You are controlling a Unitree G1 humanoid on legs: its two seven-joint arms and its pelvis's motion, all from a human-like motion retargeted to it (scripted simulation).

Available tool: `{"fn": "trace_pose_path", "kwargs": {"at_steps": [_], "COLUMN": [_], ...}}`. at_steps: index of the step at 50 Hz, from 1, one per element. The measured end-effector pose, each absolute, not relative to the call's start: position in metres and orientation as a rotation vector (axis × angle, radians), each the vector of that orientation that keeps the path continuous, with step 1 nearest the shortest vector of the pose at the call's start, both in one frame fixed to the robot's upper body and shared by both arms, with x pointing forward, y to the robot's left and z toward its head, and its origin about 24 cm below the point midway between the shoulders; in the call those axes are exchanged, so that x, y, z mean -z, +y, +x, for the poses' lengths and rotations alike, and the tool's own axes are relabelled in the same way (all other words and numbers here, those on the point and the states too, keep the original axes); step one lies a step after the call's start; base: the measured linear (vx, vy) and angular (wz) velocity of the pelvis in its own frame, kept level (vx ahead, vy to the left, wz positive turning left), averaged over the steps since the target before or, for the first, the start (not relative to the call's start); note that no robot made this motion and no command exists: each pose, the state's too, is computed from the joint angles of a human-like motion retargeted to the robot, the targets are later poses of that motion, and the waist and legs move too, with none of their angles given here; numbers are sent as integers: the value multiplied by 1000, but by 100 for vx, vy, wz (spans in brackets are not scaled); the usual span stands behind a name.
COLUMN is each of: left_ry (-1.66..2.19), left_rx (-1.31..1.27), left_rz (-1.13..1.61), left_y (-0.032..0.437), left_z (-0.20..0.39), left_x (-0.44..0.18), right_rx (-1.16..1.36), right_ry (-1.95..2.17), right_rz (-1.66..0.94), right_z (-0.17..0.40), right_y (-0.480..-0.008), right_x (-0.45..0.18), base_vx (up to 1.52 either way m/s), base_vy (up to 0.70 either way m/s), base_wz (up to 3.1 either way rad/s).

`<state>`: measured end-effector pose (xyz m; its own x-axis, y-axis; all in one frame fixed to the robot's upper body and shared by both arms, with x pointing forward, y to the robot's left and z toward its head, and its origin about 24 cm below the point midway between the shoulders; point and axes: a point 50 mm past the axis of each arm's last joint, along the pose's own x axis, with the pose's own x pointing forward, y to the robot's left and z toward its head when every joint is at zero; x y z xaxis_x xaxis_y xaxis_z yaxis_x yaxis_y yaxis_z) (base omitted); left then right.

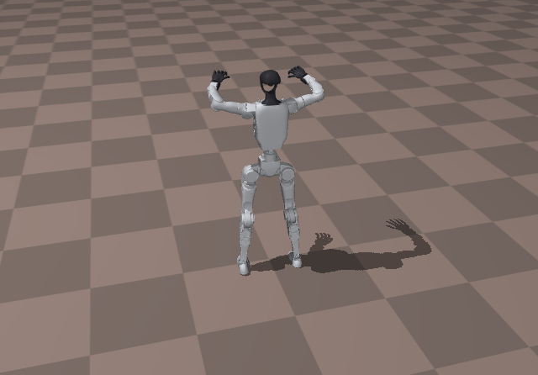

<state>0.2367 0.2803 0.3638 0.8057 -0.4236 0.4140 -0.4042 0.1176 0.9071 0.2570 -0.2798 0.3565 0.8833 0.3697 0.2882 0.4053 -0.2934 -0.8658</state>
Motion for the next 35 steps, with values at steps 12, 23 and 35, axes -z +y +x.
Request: {"fn": "trace_pose_path", "kwargs": {"at_steps": [12,23,35], "left_ry": [-705,-709,-703], "left_rx": [44,54,50], "left_rz": [1499,1504,1510], "left_y": [276,274,275], "left_z": [236,236,236], "left_x": [-362,-361,-361], "right_rx": [40,48,36], "right_ry": [-565,-548,-548], "right_rz": [-1918,-1924,-1926], "right_z": [256,257,258], "right_y": [-281,-284,-281], "right_x": [-357,-357,-356], "base_vx": [0,0,0], "base_vy": [0,0,0], "base_wz": [0,0,0]}}
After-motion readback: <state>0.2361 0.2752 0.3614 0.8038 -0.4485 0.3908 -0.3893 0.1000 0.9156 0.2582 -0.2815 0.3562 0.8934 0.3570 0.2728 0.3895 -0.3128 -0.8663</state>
